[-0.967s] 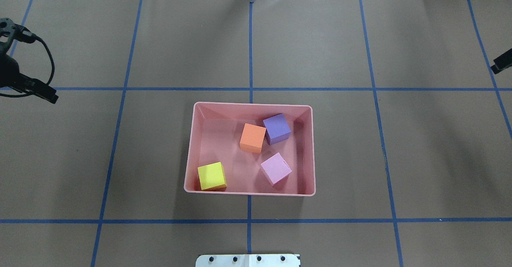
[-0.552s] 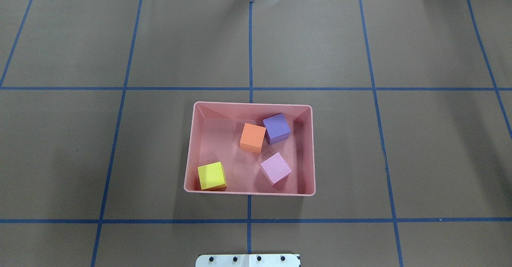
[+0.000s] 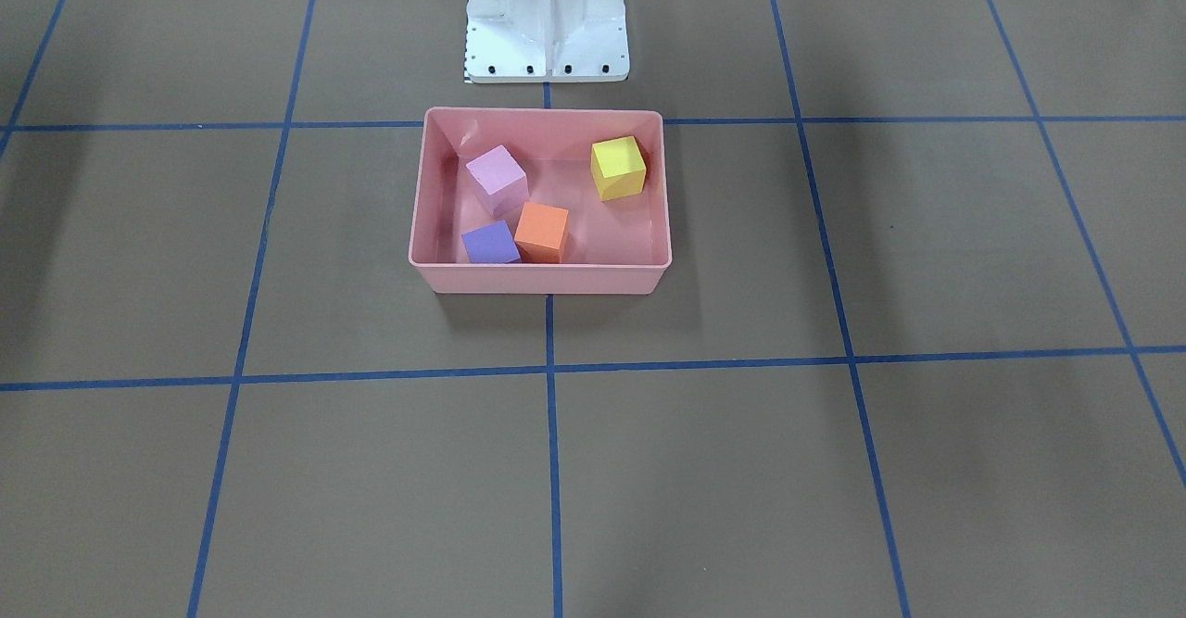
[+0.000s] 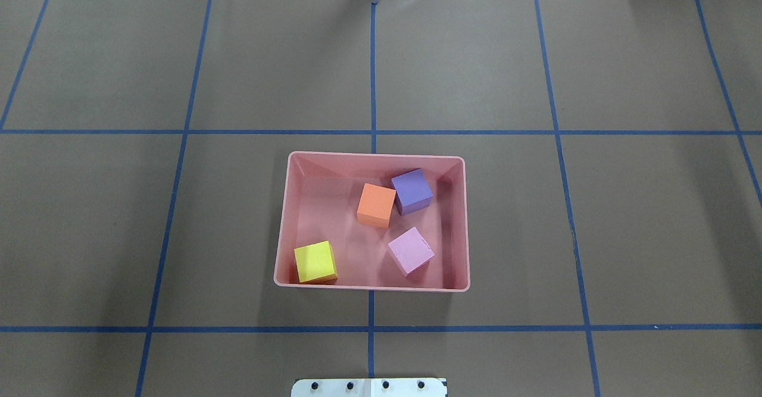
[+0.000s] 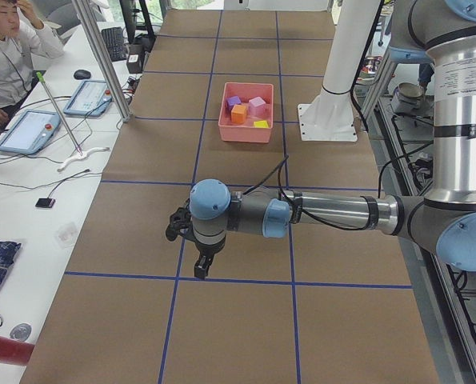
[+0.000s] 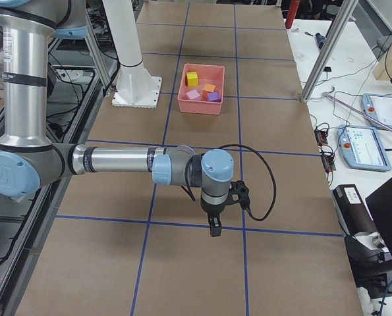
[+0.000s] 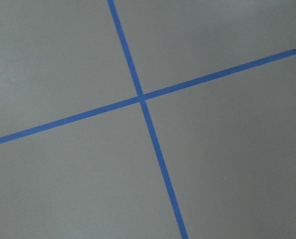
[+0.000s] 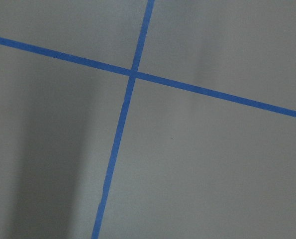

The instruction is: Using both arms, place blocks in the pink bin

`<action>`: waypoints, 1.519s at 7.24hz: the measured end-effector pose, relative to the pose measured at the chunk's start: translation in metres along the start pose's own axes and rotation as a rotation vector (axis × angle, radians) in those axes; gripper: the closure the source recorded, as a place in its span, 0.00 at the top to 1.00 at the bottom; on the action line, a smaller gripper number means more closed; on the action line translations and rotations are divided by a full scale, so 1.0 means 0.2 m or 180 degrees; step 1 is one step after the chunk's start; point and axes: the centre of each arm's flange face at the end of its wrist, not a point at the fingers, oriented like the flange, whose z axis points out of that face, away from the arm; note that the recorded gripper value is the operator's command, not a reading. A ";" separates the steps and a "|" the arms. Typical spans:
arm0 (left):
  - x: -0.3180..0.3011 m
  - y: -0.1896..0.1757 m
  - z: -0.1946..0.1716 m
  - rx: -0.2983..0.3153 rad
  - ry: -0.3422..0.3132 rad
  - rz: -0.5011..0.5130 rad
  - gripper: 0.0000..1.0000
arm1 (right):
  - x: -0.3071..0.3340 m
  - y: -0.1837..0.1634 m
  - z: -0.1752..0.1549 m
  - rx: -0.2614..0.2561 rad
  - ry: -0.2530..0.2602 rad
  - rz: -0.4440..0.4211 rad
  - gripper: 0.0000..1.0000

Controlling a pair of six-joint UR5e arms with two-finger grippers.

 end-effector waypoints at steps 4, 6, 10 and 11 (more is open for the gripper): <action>0.03 0.18 -0.01 0.0033 0.0210 -0.0103 1.00 | 0.10 -0.02 0.13 0.0260 -0.0019 0.0131 1.00; 0.04 0.20 -0.02 0.0038 0.0200 -0.0084 1.00 | 0.18 0.02 0.24 0.0387 0.0002 0.0036 1.00; 0.04 0.22 -0.02 0.0033 0.0169 -0.0074 1.00 | 0.18 0.03 0.25 0.0452 -0.0073 -0.0008 1.00; 0.04 0.23 -0.01 0.0027 0.0174 -0.0077 1.00 | 0.18 0.03 0.25 0.0442 -0.0078 0.0004 1.00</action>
